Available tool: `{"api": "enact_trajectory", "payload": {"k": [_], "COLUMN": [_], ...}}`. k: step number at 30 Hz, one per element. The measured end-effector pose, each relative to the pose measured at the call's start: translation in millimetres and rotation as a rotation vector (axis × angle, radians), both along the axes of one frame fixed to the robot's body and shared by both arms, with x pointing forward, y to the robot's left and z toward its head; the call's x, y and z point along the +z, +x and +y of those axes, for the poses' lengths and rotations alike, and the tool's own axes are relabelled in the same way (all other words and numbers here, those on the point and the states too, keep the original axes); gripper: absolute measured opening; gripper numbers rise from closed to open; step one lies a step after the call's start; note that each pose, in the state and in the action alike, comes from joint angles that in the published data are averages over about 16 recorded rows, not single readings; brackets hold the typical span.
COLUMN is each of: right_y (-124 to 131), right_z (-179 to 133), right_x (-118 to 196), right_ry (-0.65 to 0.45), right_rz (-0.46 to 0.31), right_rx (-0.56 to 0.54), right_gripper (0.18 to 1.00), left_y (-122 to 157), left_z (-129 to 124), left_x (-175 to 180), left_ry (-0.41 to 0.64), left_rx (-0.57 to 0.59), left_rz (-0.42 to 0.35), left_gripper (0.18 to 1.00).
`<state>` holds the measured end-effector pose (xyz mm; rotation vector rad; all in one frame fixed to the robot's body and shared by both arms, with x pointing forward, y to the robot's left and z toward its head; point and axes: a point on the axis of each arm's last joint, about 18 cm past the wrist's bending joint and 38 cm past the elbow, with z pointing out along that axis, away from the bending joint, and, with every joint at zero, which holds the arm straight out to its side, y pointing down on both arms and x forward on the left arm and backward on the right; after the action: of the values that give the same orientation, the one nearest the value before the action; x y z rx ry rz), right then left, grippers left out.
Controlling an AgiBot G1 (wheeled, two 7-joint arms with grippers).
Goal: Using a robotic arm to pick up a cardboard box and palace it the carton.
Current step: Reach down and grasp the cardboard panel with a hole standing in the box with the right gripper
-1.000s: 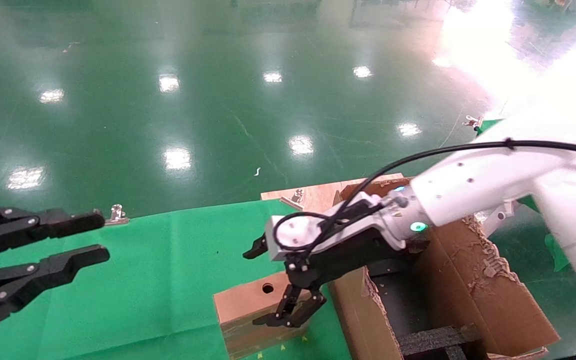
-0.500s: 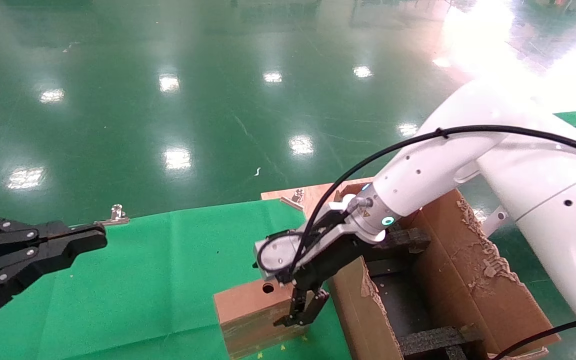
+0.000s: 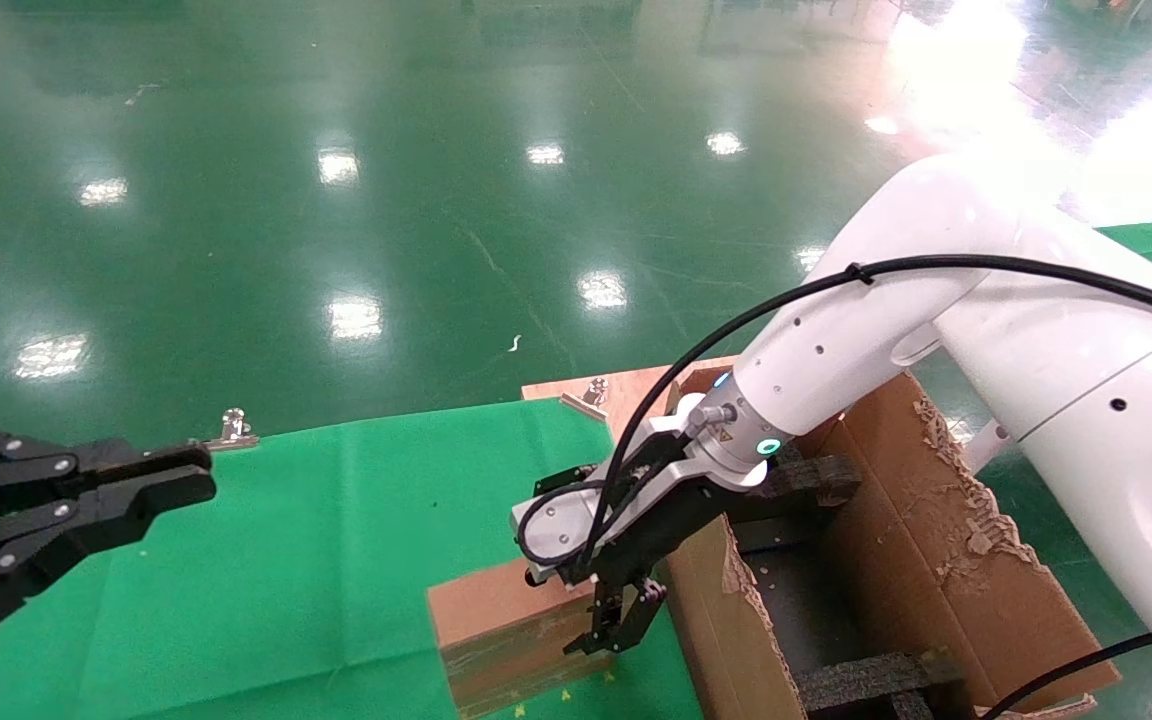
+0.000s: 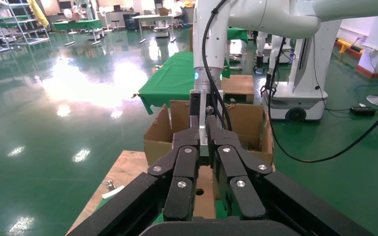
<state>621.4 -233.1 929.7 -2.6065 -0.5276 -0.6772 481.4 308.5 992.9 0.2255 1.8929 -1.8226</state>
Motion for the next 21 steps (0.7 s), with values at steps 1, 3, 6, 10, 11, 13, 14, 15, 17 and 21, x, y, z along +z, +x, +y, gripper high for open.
{"api": "enact_trajectory", "payload": {"k": [1,3,6,10,11,13,14,15,17,21], "right_y": [0.0,0.0,-0.2,-0.3,-0.4,-0.5,-0.5,-0.5,-0.6,-0.7], "right_z": [0.0,0.0,-0.1,-0.1,-0.1,-0.1,-0.1,-0.1,-0.1,-0.1], "right_x": [0.0,0.1,0.2,0.2,0.1,0.1,0.1,0.1,0.1,0.1], "right_ry": [0.000,0.001,0.003,0.006,0.006,0.007,0.007,0.008,0.009,0.010], "right_rz": [0.000,0.000,-0.001,0.000,0.000,0.000,0.000,0.000,0.001,0.001], "right_rx": [0.000,0.000,0.000,0.001,0.001,0.001,0.001,0.001,0.001,0.001], "right_gripper": [0.987,0.978,0.960,0.922,0.914,0.882,0.866,0.850,0.825,0.735], "left_y": [0.0,0.0,0.0,0.0,0.0,0.0,0.0,0.0,0.0,0.0], "left_z": [0.0,0.0,0.0,0.0,0.0,0.0,0.0,0.0,0.0,0.0], "left_x": [0.0,0.0,0.0,0.0,0.0,0.0,0.0,0.0,0.0,0.0], "left_ry": [0.000,0.000,0.000,0.000,0.000,0.000,0.000,0.000,0.000,0.000], "left_rx": [0.000,0.000,0.000,0.000,0.000,0.000,0.000,0.000,0.000,0.000], "left_rz": [0.000,0.000,0.000,0.000,0.000,0.000,0.000,0.000,0.000,0.000], "left_gripper": [0.210,0.225,0.247,0.303,0.317,0.349,0.370,0.391,0.433,0.526]}}
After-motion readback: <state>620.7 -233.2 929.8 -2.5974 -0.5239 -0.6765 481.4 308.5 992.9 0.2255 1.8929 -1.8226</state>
